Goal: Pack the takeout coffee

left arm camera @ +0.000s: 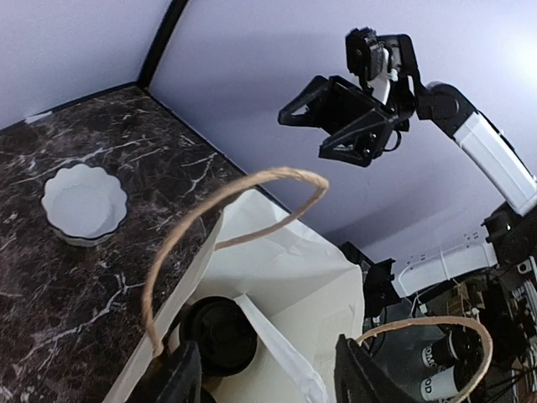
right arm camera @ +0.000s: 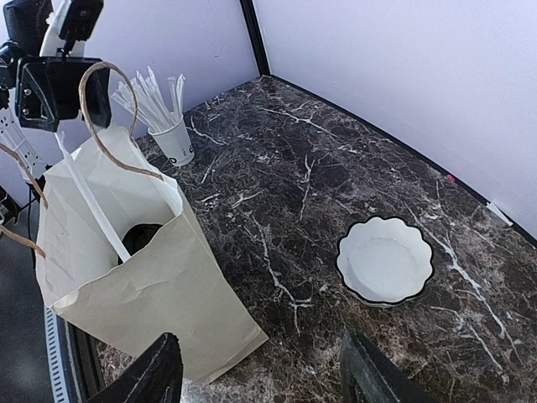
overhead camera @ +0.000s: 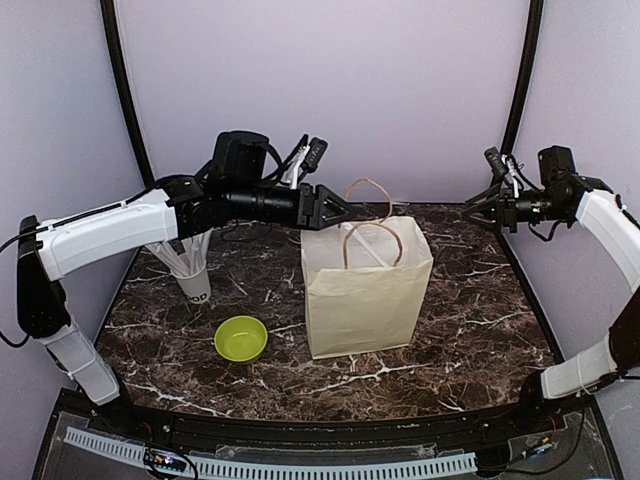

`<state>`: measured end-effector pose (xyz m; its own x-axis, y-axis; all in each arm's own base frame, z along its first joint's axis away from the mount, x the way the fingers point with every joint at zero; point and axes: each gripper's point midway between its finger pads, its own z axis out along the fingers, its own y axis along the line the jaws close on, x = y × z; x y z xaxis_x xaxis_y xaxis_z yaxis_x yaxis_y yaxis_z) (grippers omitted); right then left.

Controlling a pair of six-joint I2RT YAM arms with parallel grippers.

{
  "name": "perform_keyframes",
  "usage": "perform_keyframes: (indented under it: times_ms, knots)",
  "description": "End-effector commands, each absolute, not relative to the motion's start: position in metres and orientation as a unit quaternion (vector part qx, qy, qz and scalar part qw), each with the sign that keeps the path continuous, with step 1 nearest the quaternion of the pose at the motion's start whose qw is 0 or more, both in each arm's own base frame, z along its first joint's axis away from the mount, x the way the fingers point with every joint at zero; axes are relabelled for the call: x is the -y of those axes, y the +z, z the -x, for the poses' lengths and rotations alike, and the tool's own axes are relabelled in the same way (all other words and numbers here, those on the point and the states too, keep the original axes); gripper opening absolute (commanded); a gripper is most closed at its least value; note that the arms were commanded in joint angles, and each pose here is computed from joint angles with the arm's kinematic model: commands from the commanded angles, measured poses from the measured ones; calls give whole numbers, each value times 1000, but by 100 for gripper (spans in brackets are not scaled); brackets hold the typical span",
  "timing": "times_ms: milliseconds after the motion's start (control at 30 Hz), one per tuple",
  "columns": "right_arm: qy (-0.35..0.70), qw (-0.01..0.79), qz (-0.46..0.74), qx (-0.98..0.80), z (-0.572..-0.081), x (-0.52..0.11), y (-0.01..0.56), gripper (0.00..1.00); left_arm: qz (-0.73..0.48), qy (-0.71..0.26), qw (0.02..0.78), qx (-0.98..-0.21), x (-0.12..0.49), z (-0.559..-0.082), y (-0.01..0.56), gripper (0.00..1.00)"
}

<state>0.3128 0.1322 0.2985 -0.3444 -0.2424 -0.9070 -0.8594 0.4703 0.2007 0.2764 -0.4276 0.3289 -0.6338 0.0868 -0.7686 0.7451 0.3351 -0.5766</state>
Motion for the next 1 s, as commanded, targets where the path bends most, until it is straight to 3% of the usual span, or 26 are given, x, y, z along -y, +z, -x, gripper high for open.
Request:
perform_keyframes:
  times_ms: [0, 167, 300, 500, 633, 733, 967]
  knots:
    - [354, 441, 380, -732, -312, -132, 302, 65, -290, -373, 459, -752, 361, -281, 393, 60]
    - [354, 442, 380, -731, -311, -133, 304, 65, -246, -214, 520, -790, 283, -298, 400, 70]
    - [351, 444, 379, -732, -311, -132, 305, 65, -171, -132, 477, -852, 215, -313, 365, 70]
    - [346, 447, 375, -735, -314, -131, 305, 65, -110, -17, 430, -896, 141, -309, 325, 65]
    - [352, 443, 374, -735, -315, -132, 304, 65, -94, 19, 401, -911, 119, -308, 306, 58]
    - [353, 443, 373, -735, -315, -132, 304, 64, -83, 58, 384, -918, 103, -311, 291, 47]
    - [345, 450, 375, -733, -310, -131, 305, 64, -63, 96, 363, -925, 83, -313, 278, 41]
